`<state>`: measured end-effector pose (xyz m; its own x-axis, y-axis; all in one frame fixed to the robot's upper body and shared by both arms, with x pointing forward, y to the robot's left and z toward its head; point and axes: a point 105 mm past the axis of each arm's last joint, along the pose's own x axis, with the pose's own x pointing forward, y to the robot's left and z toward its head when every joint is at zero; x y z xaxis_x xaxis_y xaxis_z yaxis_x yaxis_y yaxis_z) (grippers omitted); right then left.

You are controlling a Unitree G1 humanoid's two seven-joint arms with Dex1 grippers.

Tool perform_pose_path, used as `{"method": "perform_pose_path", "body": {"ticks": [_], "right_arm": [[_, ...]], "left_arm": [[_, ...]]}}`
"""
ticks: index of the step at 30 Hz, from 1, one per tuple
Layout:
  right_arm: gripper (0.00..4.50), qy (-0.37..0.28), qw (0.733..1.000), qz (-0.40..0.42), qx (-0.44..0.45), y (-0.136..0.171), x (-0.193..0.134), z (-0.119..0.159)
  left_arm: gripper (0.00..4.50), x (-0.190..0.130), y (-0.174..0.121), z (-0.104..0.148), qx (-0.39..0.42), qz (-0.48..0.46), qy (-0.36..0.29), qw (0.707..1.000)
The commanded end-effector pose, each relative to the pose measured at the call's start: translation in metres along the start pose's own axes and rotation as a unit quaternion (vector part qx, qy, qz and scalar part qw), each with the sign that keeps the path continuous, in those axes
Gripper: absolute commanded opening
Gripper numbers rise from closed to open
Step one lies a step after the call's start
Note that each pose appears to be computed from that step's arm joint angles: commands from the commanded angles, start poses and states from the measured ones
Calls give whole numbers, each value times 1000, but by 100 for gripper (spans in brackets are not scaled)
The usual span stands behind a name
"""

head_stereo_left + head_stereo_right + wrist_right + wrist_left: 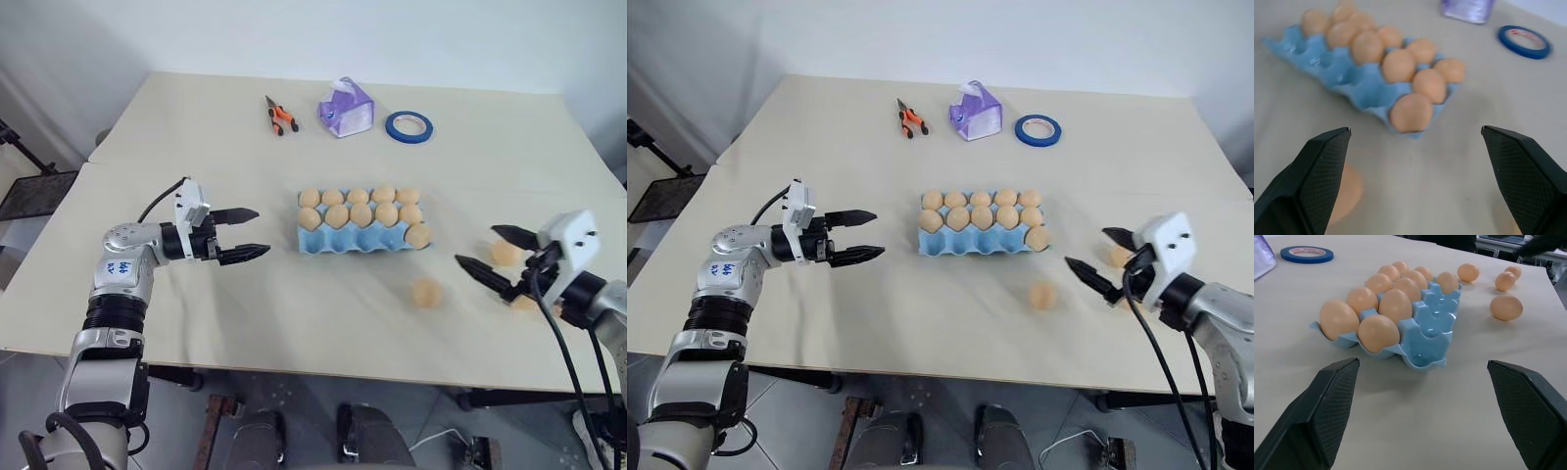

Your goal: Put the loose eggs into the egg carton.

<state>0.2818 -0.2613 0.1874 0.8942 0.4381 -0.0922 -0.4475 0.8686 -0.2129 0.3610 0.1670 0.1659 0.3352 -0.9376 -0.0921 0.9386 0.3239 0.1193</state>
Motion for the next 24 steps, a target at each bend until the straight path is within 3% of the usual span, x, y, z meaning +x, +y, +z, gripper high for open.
{"method": "perform_pose_path", "body": {"ticks": [1, 6, 10, 15, 24], "right_arm": [[450, -37, 997, -70, 7, -13, -28, 17], [450, -47, 976, -204, 63, -23, -92, -3], [450, -15, 971, -227, 80, -10, -115, -21], [450, 7, 962, -257, 91, -9, -127, -35], [450, 27, 926, -357, 119, -52, -113, -68]], "left_arm": [[446, 2, -7, 12, 21, -24, -23, 999], [446, 5, -23, 13, 5, -77, -39, 996], [446, 6, -26, 14, 4, -90, -42, 995], [446, 7, -29, 17, 2, -107, -50, 993], [446, 6, -30, 16, 3, -95, -49, 994]]}}
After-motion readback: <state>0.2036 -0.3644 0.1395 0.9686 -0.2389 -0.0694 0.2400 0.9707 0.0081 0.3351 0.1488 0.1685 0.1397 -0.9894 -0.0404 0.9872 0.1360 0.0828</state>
